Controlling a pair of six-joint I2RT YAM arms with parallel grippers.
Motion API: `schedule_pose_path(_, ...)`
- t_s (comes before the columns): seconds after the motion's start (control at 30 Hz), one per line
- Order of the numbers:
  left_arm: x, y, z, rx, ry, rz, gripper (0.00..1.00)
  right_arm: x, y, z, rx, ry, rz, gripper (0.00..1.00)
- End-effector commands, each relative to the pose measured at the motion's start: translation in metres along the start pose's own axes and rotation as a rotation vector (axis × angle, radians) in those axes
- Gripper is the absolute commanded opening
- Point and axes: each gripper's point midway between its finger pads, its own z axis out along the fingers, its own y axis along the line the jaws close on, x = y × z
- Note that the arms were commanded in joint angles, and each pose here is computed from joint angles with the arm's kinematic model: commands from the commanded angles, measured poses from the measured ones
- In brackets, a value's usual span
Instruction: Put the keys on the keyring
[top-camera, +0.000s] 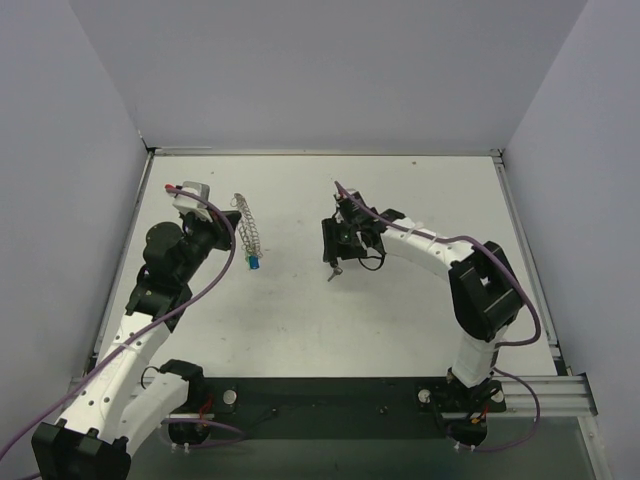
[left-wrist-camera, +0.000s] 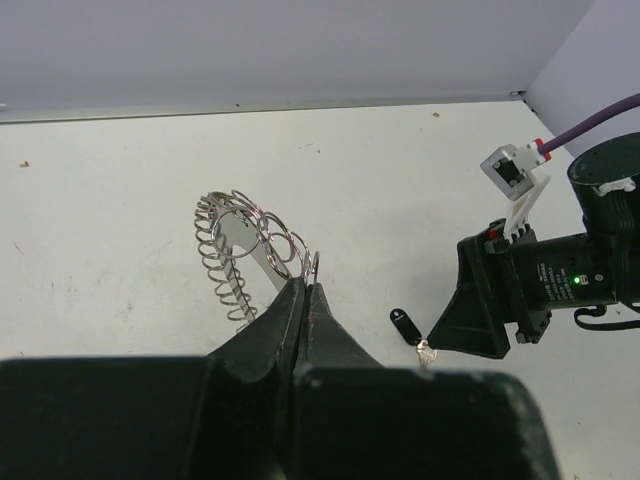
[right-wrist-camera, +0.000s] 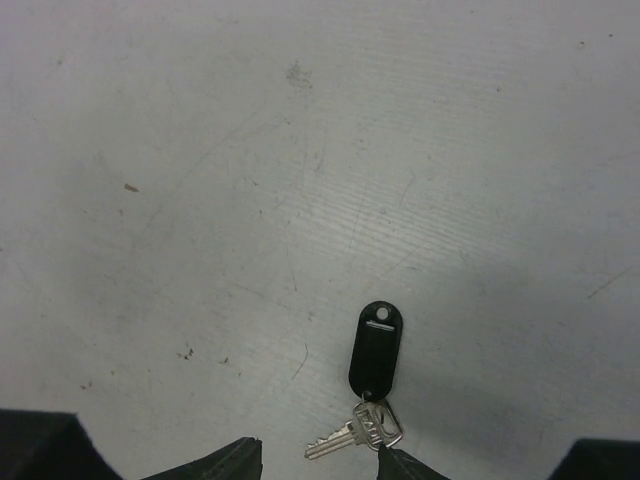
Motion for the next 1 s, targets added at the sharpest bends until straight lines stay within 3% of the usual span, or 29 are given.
schedule_pose_path(0.0, -0.036, -0.011, -0.004, 0.029, -0.106, 0.023, 0.00, 0.017, -0.018, 0.002, 0.132, 0.058, -0.104, 0.48)
schedule_pose_path(0.2, -0.032, -0.011, -0.004, 0.030, -0.093, 0.019, 0.00, 0.025, -0.024, 0.010, 0.167, 0.084, -0.142, 0.38)
schedule_pose_path(0.63, -0.034, -0.010, -0.007, 0.025, -0.098, 0.016, 0.00, 0.027, -0.027, 0.029, 0.190, 0.096, -0.155, 0.33)
schedule_pose_path(0.97, -0.034, -0.010, -0.007, 0.024, -0.095, 0.020, 0.00, 0.023, -0.023, 0.036, 0.175, 0.087, -0.153, 0.22)
